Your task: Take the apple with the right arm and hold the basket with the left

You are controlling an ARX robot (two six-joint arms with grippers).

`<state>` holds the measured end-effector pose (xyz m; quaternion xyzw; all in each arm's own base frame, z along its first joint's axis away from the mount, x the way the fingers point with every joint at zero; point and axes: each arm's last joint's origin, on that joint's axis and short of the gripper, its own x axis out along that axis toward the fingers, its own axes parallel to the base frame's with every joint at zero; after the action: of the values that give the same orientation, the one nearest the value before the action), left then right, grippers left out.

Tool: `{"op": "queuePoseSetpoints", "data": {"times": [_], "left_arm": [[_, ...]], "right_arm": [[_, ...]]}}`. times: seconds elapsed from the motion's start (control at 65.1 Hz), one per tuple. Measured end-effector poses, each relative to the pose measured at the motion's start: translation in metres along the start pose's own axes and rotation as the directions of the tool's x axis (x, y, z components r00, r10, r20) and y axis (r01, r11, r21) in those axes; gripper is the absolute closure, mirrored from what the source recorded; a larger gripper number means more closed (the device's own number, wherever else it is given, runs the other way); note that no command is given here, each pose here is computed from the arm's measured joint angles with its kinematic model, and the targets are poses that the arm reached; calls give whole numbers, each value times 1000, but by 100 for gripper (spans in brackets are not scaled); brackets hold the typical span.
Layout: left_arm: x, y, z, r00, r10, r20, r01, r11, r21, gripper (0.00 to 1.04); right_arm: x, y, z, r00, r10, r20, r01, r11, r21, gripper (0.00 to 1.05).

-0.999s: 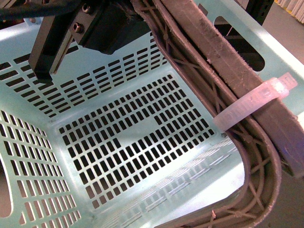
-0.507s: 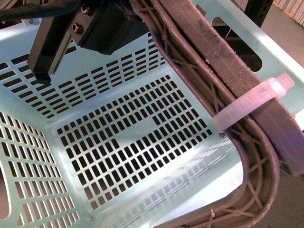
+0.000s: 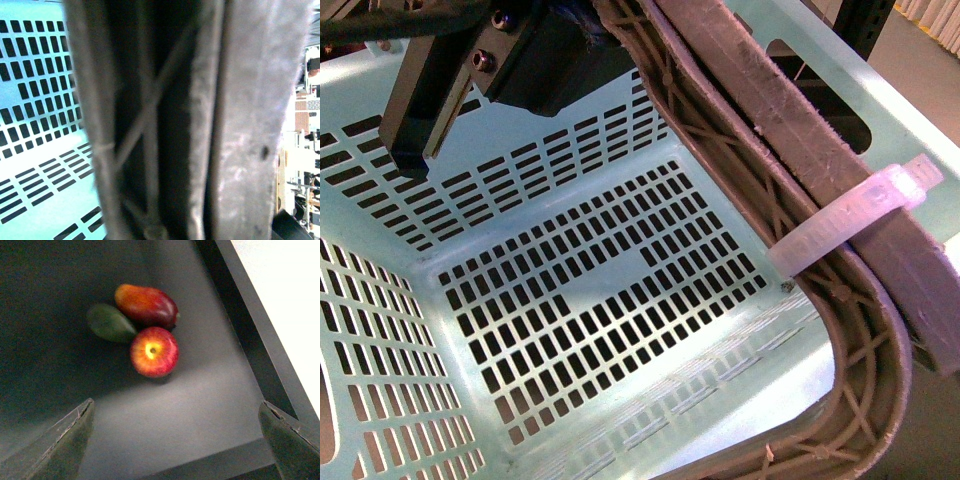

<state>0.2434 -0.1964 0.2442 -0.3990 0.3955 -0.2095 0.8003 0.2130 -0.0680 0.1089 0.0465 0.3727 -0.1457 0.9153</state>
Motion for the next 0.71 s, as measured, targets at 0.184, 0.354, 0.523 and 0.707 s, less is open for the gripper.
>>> {"op": "queuePoseSetpoints", "data": {"times": [0.184,0.354,0.523,0.707], "left_arm": [[0,0,0,1000,0,0,0,1000,0,90],[0,0,0,1000,0,0,0,1000,0,90],[0,0,0,1000,0,0,0,1000,0,90],[0,0,0,1000,0,0,0,1000,0,90]], "right_arm": [[43,2,-6,994,-21,-105,20,1000,-10,9],[72,4,-13,984,-49,-171,46,999,-22,9],[95,10,-14,975,-57,-215,50,998,-39,9],[115,20,-6,972,-53,-229,43,998,-49,9]]}}
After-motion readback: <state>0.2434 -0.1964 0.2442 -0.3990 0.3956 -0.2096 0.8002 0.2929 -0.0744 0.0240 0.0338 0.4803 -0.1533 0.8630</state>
